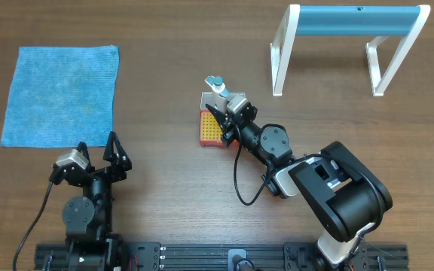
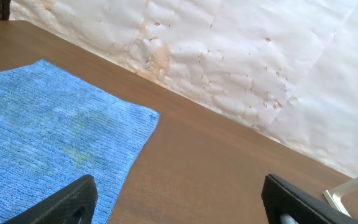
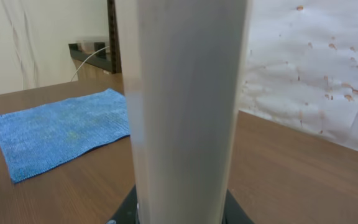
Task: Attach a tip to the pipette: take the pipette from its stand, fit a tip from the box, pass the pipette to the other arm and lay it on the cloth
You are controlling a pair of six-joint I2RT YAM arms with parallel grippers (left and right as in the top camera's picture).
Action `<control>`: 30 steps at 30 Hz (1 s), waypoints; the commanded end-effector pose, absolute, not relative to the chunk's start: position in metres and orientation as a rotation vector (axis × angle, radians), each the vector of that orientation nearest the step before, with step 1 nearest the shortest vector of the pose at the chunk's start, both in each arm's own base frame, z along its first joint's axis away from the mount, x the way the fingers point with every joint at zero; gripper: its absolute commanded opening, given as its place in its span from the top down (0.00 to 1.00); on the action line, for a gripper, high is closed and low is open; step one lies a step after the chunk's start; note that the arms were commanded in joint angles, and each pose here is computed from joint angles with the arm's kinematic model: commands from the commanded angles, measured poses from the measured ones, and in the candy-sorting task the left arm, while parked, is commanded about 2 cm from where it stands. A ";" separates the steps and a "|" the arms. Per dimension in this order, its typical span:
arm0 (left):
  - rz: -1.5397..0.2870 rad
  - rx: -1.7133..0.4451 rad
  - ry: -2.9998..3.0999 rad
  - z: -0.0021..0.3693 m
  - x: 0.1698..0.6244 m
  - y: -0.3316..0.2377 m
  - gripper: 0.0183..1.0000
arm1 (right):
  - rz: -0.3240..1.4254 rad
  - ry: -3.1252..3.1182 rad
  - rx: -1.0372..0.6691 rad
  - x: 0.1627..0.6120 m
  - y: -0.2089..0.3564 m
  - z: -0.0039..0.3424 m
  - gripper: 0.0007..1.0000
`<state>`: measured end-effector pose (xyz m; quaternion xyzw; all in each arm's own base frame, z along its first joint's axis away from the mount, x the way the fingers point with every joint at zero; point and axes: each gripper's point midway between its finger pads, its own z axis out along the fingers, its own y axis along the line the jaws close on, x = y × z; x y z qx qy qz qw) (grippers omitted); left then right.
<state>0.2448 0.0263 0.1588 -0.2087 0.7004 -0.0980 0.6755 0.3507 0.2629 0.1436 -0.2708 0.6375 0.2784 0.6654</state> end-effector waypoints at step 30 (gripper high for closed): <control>-0.208 -0.457 1.580 0.158 0.245 0.027 0.15 | 0.628 1.600 -0.593 0.353 0.254 0.084 0.93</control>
